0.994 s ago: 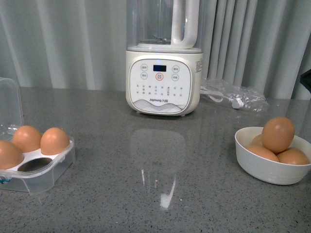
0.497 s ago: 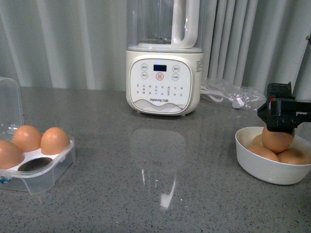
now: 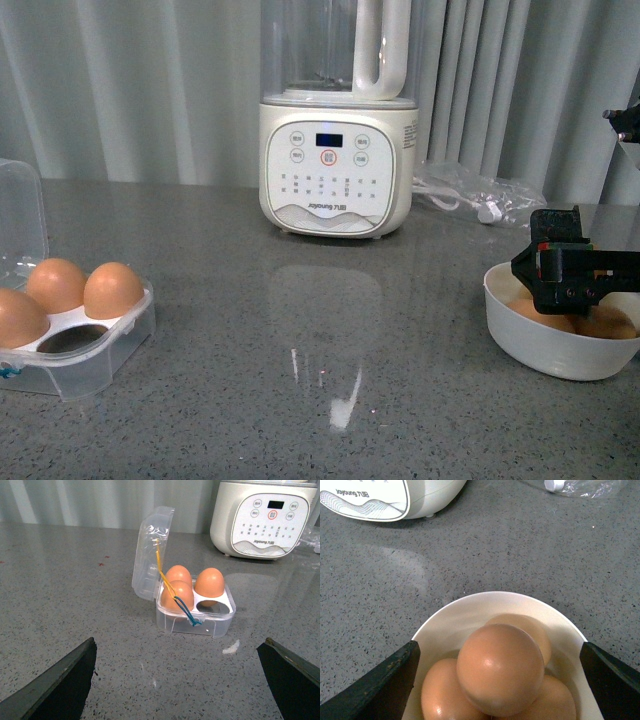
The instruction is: Put egg into box
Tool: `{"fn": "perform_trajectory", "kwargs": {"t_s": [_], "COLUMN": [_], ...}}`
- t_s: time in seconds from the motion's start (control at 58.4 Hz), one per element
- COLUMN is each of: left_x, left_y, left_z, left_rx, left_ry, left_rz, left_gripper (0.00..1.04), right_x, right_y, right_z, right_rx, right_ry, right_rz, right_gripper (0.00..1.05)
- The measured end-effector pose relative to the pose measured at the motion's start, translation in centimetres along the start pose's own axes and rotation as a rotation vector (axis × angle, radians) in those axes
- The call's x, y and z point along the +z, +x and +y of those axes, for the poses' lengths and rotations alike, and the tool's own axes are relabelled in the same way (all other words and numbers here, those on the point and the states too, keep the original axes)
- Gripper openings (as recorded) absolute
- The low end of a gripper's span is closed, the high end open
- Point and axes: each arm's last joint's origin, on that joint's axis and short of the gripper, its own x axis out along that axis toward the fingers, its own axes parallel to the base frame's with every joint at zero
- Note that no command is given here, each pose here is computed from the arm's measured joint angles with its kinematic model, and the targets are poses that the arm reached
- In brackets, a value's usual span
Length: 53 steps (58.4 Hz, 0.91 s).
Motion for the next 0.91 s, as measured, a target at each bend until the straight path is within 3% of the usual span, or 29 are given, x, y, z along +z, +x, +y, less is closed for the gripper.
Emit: {"fn": "perform_trajectory", "kwargs": {"t_s": [0.189,0.274,0.685,0.908], "left_x": [0.0,0.0,0.0,0.0], "left_y": [0.0,0.0,0.0,0.0], "left_z": [0.0,0.0,0.0,0.0], "left_rx": [0.000,0.000,0.000,0.000], "left_ry": [0.000,0.000,0.000,0.000], "left_rz": [0.000,0.000,0.000,0.000], "left_gripper": [0.98,0.98,0.98,0.98], "right_x": [0.0,-0.1,1.7,7.5], "right_y": [-0.1,-0.1,-2.2,-3.3], "right_z": [0.0,0.0,0.4,2.1], "right_rx": [0.001,0.004,0.037,0.147], "right_ry": [-0.012,-0.015,-0.021,-0.041], "right_rz": [-0.003,-0.003,-0.049,-0.163], "right_gripper": [0.54,0.44,0.41,0.41]}}
